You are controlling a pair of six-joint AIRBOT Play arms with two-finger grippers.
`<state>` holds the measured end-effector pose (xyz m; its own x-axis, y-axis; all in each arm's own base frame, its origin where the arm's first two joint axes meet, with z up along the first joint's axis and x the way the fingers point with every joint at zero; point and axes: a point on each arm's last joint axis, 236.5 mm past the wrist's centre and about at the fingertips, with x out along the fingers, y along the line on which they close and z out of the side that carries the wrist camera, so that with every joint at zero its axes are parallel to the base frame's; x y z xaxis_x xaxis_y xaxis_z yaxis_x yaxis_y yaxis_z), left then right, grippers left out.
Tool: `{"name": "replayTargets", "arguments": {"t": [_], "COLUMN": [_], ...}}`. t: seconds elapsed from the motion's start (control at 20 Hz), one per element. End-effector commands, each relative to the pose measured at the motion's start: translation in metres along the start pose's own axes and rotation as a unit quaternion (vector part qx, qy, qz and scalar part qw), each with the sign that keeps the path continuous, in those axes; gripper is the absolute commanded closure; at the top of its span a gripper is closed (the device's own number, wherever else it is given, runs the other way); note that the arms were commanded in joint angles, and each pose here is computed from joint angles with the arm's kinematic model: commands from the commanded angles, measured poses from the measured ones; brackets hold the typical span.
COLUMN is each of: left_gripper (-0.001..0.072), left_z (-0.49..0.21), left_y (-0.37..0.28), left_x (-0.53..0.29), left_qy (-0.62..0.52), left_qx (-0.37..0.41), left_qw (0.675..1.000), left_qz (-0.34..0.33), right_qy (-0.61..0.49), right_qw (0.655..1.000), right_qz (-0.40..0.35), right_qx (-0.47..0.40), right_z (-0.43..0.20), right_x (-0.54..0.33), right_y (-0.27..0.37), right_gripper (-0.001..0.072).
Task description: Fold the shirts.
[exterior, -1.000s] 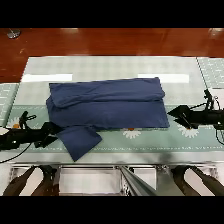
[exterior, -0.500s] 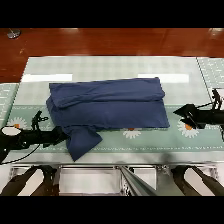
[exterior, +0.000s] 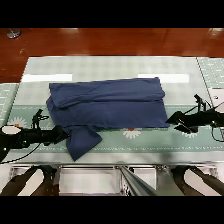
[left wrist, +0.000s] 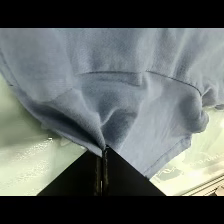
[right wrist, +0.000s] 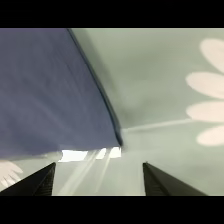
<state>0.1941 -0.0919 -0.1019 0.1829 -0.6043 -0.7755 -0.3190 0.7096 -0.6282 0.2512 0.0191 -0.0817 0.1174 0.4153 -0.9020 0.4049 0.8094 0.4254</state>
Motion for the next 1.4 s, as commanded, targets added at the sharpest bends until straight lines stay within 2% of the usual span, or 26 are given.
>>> {"name": "replayTargets", "arguments": {"t": [0.0,0.2,0.4,0.5,0.55,0.6,0.65,0.85,1.0,1.1,1.2,1.35], "left_gripper": [0.0675,0.0675,0.0675,0.0675,0.0675,0.0675,0.0675,0.0675,0.0675,0.0675,0.0675,0.0675], "left_z": [0.000,0.001,0.004,0.005,0.004,0.001,0.000,0.030,0.080,0.113,0.138,0.179], "left_y": [0.000,0.000,0.000,-0.003,-0.006,-0.009,-0.010,-0.021,-0.030,-0.044,-0.063,-0.088], "left_x": [0.000,0.000,0.000,0.000,0.000,0.000,-0.001,-0.023,-0.058,-0.073,-0.075,-0.068], "left_qy": [0.000,-0.002,-0.007,-0.011,-0.009,-0.002,0.003,-0.034,-0.111,-0.162,-0.180,-0.182], "left_qx": [0.001,0.001,0.000,-0.004,-0.009,-0.015,-0.013,-0.001,-0.030,-0.018,0.001,0.016], "left_qw": [1.000,1.000,1.000,1.000,1.000,1.000,1.000,0.999,0.993,0.986,0.983,0.982], "left_qz": [-0.001,0.000,0.001,-0.007,-0.012,-0.018,-0.020,-0.028,-0.033,-0.038,-0.044,-0.045], "right_qy": [0.010,0.040,0.040,0.039,0.041,0.039,0.036,0.021,-0.040,-0.063,-0.074,-0.103], "right_qw": [1.000,0.999,0.997,0.997,0.997,0.997,0.997,0.996,0.995,0.991,0.988,0.985], "right_qz": [0.013,0.018,0.066,0.063,0.065,0.067,0.068,0.080,0.086,0.086,0.087,0.091], "right_qx": [0.007,0.022,0.029,0.017,0.013,0.008,-0.007,-0.040,-0.042,-0.076,-0.107,-0.106], "right_z": [0.013,0.008,0.012,0.012,0.011,0.011,0.012,0.033,0.077,0.096,0.112,0.154], "right_x": [0.012,0.024,0.030,0.036,0.040,0.042,0.042,0.016,-0.019,-0.034,-0.035,-0.036], "right_y": [0.010,0.007,0.028,0.035,0.040,0.045,0.048,0.055,0.057,0.071,0.092,0.114], "right_gripper": [0.0087,0.0087,0.0087,0.0088,0.0133,0.0357,0.0696,0.0686,0.0686,0.0686,0.0685,0.0685]}}
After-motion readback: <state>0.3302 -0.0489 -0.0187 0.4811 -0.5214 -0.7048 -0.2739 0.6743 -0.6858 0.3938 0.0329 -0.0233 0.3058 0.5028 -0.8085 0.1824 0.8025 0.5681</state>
